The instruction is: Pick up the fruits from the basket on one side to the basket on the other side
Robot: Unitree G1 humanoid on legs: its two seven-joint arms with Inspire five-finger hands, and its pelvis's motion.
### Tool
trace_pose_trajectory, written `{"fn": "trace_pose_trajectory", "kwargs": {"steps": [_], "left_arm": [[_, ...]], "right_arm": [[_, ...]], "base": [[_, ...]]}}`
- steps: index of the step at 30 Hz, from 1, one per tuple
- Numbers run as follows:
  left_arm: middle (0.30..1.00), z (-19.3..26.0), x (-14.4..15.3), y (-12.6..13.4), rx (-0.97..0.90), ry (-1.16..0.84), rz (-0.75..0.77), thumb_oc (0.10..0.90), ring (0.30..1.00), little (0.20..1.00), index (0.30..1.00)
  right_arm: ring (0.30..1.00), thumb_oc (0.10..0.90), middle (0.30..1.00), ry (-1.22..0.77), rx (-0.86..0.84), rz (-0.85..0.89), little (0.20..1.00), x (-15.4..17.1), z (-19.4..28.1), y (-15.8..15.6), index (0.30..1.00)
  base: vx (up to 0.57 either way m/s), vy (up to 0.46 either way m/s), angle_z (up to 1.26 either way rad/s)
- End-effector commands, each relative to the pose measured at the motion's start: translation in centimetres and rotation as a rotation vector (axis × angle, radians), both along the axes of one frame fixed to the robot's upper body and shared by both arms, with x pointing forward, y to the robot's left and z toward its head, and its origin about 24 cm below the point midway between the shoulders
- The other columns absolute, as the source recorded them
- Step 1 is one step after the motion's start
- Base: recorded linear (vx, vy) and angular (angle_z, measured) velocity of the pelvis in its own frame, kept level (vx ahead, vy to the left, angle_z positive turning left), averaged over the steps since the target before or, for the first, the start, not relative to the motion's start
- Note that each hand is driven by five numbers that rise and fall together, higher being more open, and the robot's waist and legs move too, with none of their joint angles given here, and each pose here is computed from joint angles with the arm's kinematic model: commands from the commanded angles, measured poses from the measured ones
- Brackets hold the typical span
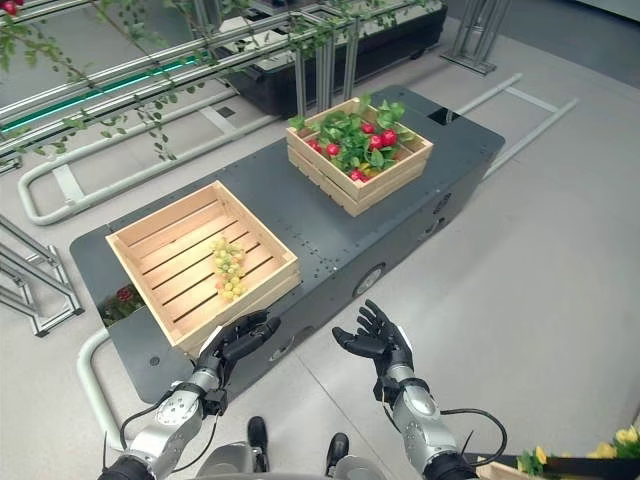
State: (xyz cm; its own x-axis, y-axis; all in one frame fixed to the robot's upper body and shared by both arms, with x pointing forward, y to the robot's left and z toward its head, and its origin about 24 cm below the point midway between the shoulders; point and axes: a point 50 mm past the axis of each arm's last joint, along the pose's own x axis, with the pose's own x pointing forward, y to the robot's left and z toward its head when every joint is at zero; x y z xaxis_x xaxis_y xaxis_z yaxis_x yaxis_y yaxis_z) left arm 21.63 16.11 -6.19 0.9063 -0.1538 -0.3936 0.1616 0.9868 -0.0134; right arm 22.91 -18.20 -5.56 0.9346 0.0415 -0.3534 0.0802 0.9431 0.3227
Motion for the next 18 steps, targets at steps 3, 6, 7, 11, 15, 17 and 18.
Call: {"fn": "trace_pose_trajectory", "kwargs": {"steps": [3, 6, 7, 11, 15, 17, 18], "left_arm": [[0.9, 3.8, 2.8, 0.2, -0.003, -0.217, 0.012, 0.8, 0.9, 0.9, 0.9], [0.9, 3.8, 2.5, 0.1, 0.012, -0.226, 0.007, 0.8, 0.9, 0.9, 0.9], [0.9, 3.8, 2.5, 0.1, 0.012, -0.226, 0.007, 0.8, 0.9, 0.9, 0.9], [0.9, 4.0, 1.9, 0.1, 0.062, -0.255, -0.036, 0.8, 0.9, 0.9, 0.9], [0.9, 4.4, 2.0, 0.2, 0.127, -0.289, -0.077, 0.8, 0.9, 0.9, 0.9], [0.9, 5.2, 2.1, 0.4, 0.161, -0.336, -0.13, 0.8, 0.9, 0.9, 0.9], [0.9, 5.5, 2.1, 0.3, 0.165, -0.353, -0.152, 0.8, 0.9, 0.9, 0.9]], "right_arm": [[0.9, 0.8, 0.9, -0.244, 0.09, 0.009, 0.9, 1.6, 3.6, 1.3, 0.9], [0.9, 0.8, 0.9, -0.243, 0.099, 0.011, 0.9, 1.6, 3.8, 1.8, 0.9], [0.9, 0.8, 0.9, -0.243, 0.099, 0.011, 0.9, 1.6, 3.8, 1.8, 0.9], [0.9, 0.8, 0.9, -0.269, 0.114, 0.0, 0.9, 1.2, 4.1, 2.5, 0.9], [0.9, 0.8, 0.9, -0.278, 0.122, -0.017, 0.9, 1.3, 4.4, 2.6, 0.9], [0.9, 0.8, 0.9, -0.288, 0.122, -0.026, 0.9, 1.2, 4.6, 2.8, 0.9], [0.9, 0.8, 0.9, -0.295, 0.121, -0.024, 0.9, 1.1, 4.7, 2.7, 0.9]], "base": [[0.14, 0.07, 0.04], [0.12, 0.092, 0.25], [0.11, 0.102, 0.11], [0.11, 0.143, 0.15], [0.09, 0.164, 0.06], [0.12, 0.271, -0.04], [0.08, 0.2, -0.1]]}}
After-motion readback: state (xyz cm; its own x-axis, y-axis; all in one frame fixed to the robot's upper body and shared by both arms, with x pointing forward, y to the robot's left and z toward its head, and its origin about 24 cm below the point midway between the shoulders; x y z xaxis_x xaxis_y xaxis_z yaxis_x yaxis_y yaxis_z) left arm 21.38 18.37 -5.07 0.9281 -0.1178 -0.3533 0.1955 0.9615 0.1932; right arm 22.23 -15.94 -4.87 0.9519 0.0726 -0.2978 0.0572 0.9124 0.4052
